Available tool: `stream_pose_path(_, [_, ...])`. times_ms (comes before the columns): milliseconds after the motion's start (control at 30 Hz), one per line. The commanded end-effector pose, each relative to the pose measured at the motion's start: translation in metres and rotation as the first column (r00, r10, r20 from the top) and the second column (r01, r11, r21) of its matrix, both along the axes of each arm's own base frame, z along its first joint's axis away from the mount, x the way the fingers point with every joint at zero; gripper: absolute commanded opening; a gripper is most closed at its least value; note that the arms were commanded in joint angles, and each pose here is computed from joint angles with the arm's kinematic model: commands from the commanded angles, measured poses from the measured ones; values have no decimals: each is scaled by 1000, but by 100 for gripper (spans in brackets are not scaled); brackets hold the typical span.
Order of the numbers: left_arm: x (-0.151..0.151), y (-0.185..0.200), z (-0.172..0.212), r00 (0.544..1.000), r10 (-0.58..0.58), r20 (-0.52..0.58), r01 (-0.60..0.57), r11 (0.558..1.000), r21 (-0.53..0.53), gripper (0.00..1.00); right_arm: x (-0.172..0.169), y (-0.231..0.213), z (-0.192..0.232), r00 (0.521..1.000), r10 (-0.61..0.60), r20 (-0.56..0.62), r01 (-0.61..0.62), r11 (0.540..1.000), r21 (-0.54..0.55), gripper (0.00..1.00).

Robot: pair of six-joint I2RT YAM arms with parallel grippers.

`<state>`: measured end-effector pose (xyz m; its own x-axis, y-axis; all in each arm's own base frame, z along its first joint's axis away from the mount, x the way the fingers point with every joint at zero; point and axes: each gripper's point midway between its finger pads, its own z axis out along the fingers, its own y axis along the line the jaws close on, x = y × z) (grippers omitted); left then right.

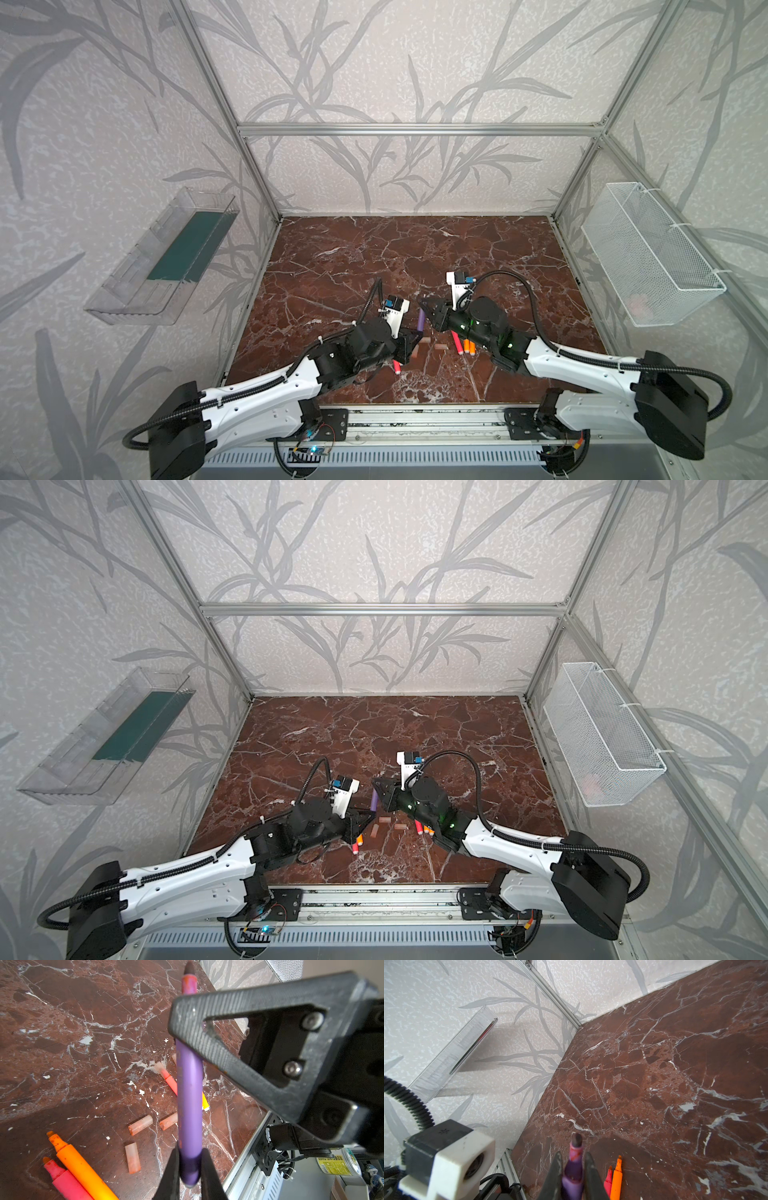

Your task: Insert the pens into the pen caps

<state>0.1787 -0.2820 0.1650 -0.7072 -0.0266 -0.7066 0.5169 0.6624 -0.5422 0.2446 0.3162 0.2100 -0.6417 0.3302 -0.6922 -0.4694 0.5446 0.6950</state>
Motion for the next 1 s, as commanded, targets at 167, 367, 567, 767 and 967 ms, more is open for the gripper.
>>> stream_pose_path(167, [0, -1, 16, 998, -10, 57, 12, 999, -31, 34, -9, 6, 11, 1000, 25, 12, -25, 999, 33, 0])
stream_pose_path(367, [1, -7, 20, 997, -29, 70, 32, 999, -42, 41, -17, 10, 15, 999, 35, 19, -36, 998, 55, 0])
stream_pose_path(567, [3, -11, 20, 996, -35, 81, 38, 998, -43, 40, -22, 12, 18, 999, 29, 24, -31, 997, 74, 0])
stream_pose_path(767, [6, -10, 20, 995, -20, 95, 24, 999, -44, 32, -23, 12, 14, 1000, 13, 4, -13, 995, 102, 0])
stream_pose_path(967, [8, -7, 23, 994, 0, 111, 5, 999, -47, 16, -37, 20, 12, 1000, 31, 0, -31, 992, 121, 0])
